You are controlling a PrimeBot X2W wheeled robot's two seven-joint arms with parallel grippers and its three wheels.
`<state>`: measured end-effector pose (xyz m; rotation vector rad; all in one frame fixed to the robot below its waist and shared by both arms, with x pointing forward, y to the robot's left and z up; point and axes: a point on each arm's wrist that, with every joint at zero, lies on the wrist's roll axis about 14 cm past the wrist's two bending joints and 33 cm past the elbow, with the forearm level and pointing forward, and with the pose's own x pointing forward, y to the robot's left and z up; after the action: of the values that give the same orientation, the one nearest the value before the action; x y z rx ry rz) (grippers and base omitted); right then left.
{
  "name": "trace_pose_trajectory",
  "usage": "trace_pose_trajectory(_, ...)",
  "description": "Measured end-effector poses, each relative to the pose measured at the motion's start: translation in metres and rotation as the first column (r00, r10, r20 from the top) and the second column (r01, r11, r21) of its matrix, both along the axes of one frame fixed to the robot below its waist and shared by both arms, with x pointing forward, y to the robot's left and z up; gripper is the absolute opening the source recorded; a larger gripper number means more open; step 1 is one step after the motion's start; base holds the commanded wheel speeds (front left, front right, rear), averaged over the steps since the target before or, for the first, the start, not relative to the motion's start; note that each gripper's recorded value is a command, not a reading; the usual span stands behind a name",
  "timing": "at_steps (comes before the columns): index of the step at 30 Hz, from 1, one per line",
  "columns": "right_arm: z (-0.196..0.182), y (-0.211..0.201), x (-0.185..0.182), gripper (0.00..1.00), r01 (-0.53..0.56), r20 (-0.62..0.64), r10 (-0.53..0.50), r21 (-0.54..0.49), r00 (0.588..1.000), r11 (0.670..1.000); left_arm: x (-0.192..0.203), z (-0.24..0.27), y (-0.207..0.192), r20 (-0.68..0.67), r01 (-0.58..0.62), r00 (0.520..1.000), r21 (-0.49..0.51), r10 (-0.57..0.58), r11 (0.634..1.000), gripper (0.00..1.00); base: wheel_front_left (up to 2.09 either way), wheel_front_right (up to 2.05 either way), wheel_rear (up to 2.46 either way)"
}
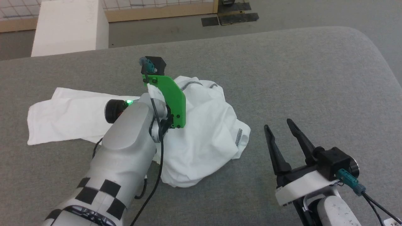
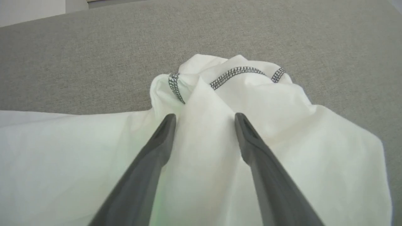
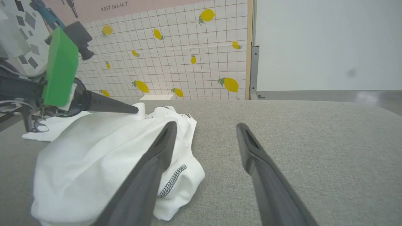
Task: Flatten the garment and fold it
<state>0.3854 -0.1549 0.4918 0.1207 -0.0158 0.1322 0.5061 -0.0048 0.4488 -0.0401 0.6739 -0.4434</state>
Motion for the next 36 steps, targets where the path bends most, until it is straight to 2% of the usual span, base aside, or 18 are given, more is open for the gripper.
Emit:
trace_pose_trajectory(3, -0.005, -0.006, -0.001, 1.00, 0.020, -0.016, -0.020, 0.001, 1.000, 1.000, -0.002, -0.017, -0.004, -0.090, 0.034, 0.995, 0.061, -0.029, 0.998, 1.00, 0.00, 0.00, 0.00)
trace_pose_trajectory(4, -0.006, -0.009, -0.002, 1.00, 0.027, -0.017, -0.027, 0.001, 0.999, 1.000, -0.002, -0.019, -0.006, -0.101, 0.046, 0.994, 0.067, -0.039, 0.997, 0.32, 0.00, 0.00, 0.00)
trace_pose_trajectory(5, -0.008, -0.011, -0.003, 1.00, 0.033, -0.022, -0.033, 0.000, 0.999, 0.999, 0.000, -0.019, -0.008, -0.097, 0.053, 0.994, 0.065, -0.047, 0.996, 0.00, 0.00, 0.00, 0.00)
trace_pose_trajectory(8, -0.012, -0.015, -0.003, 1.00, 0.047, -0.034, -0.047, -0.001, 0.998, 0.999, 0.012, -0.007, -0.016, -0.018, 0.050, 0.999, 0.027, -0.049, 0.998, 0.00, 0.00, 0.00, 0.00)
trace_pose_trajectory(11, -0.012, -0.019, -0.003, 1.00, 0.058, -0.030, -0.058, 0.000, 0.998, 0.998, 0.029, 0.020, -0.013, 0.140, 0.001, 0.990, -0.053, 0.007, 0.999, 0.00, 0.00, 0.00, 0.00)
trace_pose_trajectory(15, -0.006, -0.020, -0.002, 1.00, 0.060, -0.011, -0.060, 0.002, 0.998, 0.998, 0.041, 0.062, 0.009, 0.356, -0.080, 0.924, -0.176, 0.139, 0.981, 0.00, 0.00, 0.00, 0.00)
trace_pose_trajectory(19, -0.004, -0.015, -0.001, 1.00, 0.044, -0.001, -0.044, -0.002, 0.999, 0.999, 0.026, 0.071, 0.053, 0.445, -0.179, 0.852, -0.247, 0.276, 0.952, 0.00, 0.00, 0.00, 0.00)
trace_pose_trajectory(24, -0.003, 0.001, -0.002, 1.00, 0.000, 0.002, 0.000, -0.003, 1.000, 1.000, -0.014, 0.066, 0.145, 0.477, -0.392, 0.744, -0.256, 0.468, 0.884, 0.00, 0.00, 0.00, 0.00)
trace_pose_trajectory(28, -0.001, 0.017, 0.000, 1.00, -0.052, 0.003, 0.052, -0.008, 0.999, 0.999, -0.070, 0.046, 0.217, 0.438, -0.575, 0.668, -0.210, 0.602, 0.791, 0.00, 0.00, 0.00, 0.00)
trace_pose_trajectory(34, 0.002, 0.044, 0.007, 1.00, -0.134, -0.002, 0.134, -0.014, 0.991, 0.991, -0.151, 0.010, 0.272, 0.331, -0.734, 0.603, -0.125, 0.725, 0.668, 0.00, 0.00, 0.00, 0.00)
trace_pose_trajectory(36, 0.002, 0.054, 0.010, 1.00, -0.162, -0.008, 0.162, -0.021, 0.987, 0.987, -0.172, -0.005, 0.276, 0.258, -0.762, 0.590, -0.134, 0.765, 0.633, 0.91, 0.00, 0.00, 0.00)
